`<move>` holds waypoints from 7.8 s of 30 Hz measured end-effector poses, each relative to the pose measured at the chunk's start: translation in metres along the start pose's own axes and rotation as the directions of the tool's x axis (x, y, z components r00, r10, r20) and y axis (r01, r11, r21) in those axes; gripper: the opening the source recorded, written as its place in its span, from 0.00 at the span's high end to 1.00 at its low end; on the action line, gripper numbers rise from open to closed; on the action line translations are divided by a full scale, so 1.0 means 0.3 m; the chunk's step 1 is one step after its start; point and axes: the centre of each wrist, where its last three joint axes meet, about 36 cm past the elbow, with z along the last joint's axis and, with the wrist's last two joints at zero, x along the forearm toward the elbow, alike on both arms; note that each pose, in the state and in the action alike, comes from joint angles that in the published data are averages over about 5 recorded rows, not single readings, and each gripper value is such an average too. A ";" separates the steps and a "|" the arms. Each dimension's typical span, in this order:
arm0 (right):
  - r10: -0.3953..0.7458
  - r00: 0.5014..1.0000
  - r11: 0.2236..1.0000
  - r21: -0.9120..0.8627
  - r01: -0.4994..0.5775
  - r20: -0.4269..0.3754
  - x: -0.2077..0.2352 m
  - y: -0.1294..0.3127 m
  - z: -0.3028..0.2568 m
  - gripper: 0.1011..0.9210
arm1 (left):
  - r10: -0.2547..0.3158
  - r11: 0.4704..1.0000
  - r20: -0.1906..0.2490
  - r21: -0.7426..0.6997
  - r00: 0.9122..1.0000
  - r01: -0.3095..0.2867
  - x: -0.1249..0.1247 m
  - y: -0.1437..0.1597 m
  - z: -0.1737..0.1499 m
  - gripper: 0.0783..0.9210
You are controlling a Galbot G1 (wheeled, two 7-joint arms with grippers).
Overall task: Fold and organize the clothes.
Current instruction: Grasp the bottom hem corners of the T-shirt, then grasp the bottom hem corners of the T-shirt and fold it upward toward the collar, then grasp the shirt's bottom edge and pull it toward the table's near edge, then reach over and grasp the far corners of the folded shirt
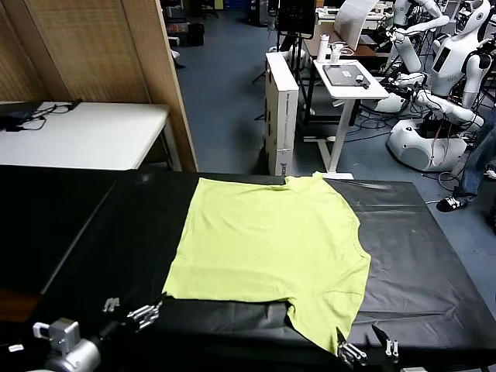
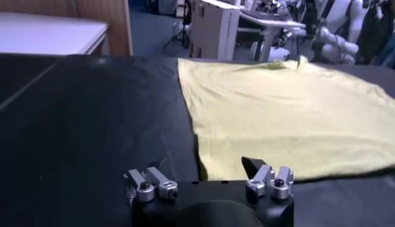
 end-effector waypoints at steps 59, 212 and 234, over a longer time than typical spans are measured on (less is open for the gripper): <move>-0.011 1.000 1.000 0.019 0.011 -0.005 0.144 0.032 -0.041 0.95 | -0.007 1.000 0.005 -0.004 1.000 0.007 0.013 -0.054 0.065 0.92; -0.145 0.985 0.972 0.171 0.159 -0.095 0.001 -0.153 -0.421 0.03 | -0.104 0.990 -0.116 -0.102 0.988 0.093 -0.008 -0.054 -0.023 0.58; -0.131 0.991 0.981 0.147 0.126 0.024 -0.731 -0.172 -0.742 0.02 | -0.032 0.993 0.033 0.117 0.999 0.028 -0.347 0.086 -0.396 0.02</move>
